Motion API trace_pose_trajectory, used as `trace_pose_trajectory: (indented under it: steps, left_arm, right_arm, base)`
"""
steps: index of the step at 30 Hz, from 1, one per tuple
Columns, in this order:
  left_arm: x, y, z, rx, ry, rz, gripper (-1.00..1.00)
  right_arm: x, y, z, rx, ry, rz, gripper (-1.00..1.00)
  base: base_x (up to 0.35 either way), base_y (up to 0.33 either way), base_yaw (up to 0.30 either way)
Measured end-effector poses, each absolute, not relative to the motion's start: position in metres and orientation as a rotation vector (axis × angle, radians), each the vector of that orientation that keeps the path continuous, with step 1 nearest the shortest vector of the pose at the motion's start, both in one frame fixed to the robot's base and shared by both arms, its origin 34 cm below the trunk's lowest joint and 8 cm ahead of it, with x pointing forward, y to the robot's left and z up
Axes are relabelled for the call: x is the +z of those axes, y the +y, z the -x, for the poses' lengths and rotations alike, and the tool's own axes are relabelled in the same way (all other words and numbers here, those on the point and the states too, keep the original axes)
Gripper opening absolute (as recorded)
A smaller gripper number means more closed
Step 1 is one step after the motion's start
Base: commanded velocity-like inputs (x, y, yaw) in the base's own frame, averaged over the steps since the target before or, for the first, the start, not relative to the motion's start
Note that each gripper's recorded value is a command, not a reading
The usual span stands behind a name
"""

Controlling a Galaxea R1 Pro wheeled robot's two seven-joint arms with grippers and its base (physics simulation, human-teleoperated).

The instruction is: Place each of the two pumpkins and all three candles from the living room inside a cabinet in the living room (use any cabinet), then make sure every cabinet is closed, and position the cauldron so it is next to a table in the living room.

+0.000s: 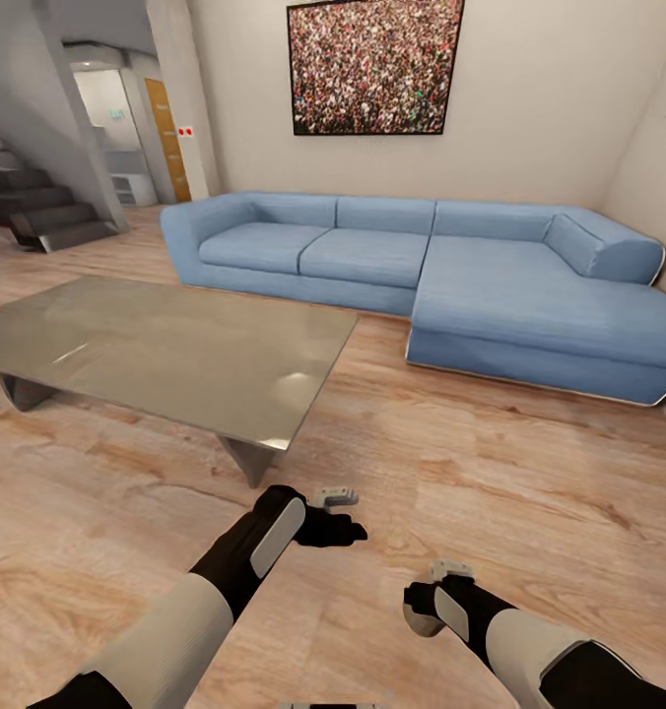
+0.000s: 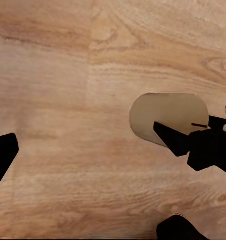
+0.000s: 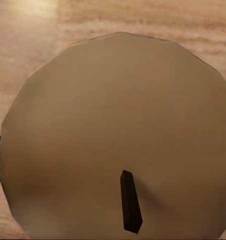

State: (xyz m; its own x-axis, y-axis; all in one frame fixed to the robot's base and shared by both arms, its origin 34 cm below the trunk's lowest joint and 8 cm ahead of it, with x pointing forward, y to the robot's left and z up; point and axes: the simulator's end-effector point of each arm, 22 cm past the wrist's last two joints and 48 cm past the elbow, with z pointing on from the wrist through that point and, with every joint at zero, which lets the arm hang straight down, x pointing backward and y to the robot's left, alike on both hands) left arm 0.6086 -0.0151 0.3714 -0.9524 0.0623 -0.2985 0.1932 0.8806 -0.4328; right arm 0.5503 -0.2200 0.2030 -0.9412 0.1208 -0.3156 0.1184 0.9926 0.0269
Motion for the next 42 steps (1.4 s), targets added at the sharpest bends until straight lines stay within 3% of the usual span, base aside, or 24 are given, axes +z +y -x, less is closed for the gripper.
trace_pose_trajectory:
  steps: [19, 42]
  left_arm:
    - [0.379, -0.015, -0.611, -0.673, 2.760, -0.197, 1.00]
    - [0.426, -0.012, -0.620, -0.630, 2.678, -0.220, 1.00]
  right_arm:
    - [0.210, -0.220, -0.555, 0.013, 2.799, -0.172, -1.00]
    - [0.254, -0.219, -0.579, 0.021, 2.710, -0.165, -1.00]
  base:
    - [-0.302, 0.000, 0.266]
    - [-0.013, 0.000, 0.222]
